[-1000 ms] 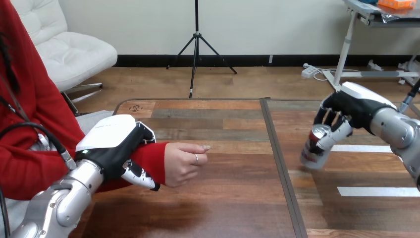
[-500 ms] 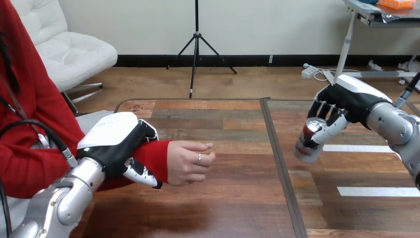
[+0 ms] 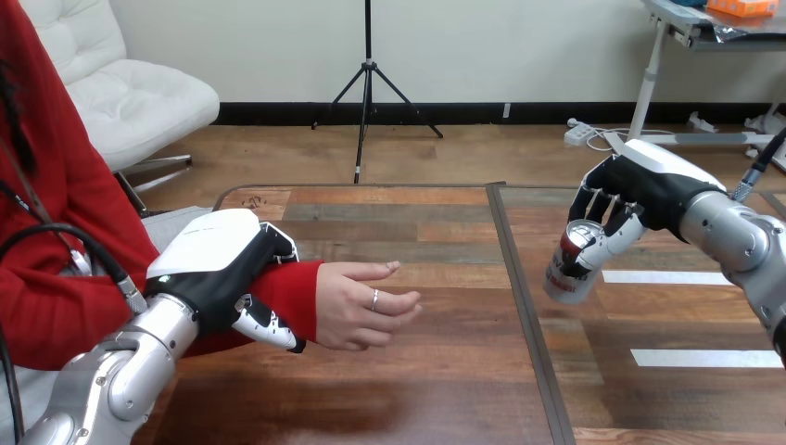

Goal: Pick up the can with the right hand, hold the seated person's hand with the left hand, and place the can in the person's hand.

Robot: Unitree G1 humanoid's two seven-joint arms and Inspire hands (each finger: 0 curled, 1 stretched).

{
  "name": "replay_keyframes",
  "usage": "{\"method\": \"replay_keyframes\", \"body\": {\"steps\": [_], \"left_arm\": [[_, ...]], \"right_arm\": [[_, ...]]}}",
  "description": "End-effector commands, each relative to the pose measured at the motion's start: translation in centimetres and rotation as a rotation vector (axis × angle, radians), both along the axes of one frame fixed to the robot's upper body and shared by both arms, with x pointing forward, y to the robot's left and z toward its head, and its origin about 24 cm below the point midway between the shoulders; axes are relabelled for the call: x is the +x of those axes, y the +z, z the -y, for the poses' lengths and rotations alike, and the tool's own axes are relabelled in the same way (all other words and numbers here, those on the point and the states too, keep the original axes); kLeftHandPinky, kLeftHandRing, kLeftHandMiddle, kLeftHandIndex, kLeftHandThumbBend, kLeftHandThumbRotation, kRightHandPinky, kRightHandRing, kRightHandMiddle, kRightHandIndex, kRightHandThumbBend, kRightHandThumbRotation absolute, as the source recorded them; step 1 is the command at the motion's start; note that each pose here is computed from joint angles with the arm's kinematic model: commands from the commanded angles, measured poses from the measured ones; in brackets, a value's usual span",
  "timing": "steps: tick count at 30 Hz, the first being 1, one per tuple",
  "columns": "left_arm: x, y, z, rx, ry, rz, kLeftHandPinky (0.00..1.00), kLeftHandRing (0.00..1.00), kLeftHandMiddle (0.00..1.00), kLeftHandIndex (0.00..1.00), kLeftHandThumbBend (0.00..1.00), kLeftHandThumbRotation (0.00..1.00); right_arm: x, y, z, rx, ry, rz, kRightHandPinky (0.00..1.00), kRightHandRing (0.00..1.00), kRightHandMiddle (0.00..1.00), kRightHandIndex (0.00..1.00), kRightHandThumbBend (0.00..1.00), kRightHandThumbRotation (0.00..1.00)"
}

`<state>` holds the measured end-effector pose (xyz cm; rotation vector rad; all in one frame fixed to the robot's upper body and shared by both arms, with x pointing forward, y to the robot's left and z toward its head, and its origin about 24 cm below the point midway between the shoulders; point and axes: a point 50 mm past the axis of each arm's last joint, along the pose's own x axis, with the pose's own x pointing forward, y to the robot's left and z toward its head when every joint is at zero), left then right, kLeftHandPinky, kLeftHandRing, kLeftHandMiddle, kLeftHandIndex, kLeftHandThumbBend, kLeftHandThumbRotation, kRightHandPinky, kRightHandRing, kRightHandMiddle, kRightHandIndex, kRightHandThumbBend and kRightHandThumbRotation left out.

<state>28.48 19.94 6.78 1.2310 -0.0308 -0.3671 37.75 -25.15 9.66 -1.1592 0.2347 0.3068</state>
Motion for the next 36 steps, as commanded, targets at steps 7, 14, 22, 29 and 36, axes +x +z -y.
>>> {"method": "replay_keyframes", "body": {"steps": [7,14,22,29,36], "left_arm": [[1.5,5.3,2.2,-0.079,-0.085,0.221,0.27,0.32,0.38,0.38,0.79,0.00],[1.7,5.3,2.4,-0.086,-0.086,0.223,0.27,0.32,0.38,0.38,0.78,0.00],[1.9,5.3,2.7,-0.097,-0.086,0.220,0.27,0.32,0.38,0.38,0.77,0.00],[2.1,5.4,3.1,-0.106,-0.096,0.230,0.27,0.32,0.38,0.38,0.77,0.00],[2.3,5.4,3.4,-0.120,-0.093,0.235,0.28,0.32,0.38,0.39,0.76,0.00]], "right_arm": [[2.7,6.9,-3.8,0.037,0.109,0.206,0.35,0.39,0.44,0.44,0.83,0.00],[2.8,7.2,-4.7,0.039,0.142,0.223,0.35,0.39,0.44,0.44,0.84,0.00],[3.0,7.6,-5.8,0.036,0.172,0.236,0.35,0.38,0.44,0.43,0.84,0.00],[3.1,8.0,-6.9,0.044,0.199,0.252,0.34,0.38,0.44,0.43,0.84,0.00],[3.1,8.3,-7.8,0.059,0.223,0.267,0.34,0.38,0.43,0.42,0.85,0.00]]}}
